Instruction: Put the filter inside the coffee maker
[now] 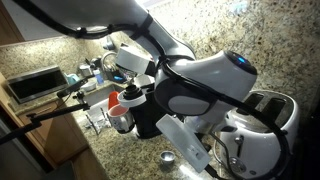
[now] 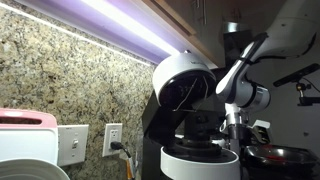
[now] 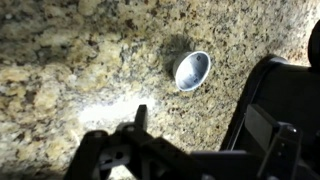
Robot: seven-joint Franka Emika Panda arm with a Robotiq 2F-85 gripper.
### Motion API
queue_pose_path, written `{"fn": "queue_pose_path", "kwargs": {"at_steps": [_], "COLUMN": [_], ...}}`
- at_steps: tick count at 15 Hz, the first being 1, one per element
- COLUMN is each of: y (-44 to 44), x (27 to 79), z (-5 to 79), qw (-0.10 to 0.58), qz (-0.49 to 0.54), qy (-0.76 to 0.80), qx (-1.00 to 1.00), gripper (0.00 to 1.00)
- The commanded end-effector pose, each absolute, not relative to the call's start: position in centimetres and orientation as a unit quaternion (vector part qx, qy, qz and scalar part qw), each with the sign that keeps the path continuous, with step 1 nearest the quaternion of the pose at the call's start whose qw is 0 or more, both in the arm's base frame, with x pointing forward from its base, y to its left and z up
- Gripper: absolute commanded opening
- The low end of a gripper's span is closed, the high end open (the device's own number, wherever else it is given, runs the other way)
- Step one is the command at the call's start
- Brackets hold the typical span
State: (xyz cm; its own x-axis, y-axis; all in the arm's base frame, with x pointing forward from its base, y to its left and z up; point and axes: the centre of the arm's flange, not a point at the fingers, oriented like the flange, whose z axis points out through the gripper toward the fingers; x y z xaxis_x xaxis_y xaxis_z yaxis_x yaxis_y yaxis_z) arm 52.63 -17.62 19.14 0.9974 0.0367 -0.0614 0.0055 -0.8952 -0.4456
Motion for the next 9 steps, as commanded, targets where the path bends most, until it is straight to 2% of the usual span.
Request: {"fn": "queue_pose_path", "kwargs": {"at_steps": [1,4,9], "y": [-17.2,-17.0,-15.7], "x": [51.9,51.1,50.6], "z": [19.8,19.6,19.0], "qw": [0.209,0.194,0.212], "qz": [0.068,0.097,0.114], "qy": [-0.006,-0.01,-0.038], "qx": [-0.976,-0.976,-0.97], "gripper": [1.0,1.0,1.0]}}
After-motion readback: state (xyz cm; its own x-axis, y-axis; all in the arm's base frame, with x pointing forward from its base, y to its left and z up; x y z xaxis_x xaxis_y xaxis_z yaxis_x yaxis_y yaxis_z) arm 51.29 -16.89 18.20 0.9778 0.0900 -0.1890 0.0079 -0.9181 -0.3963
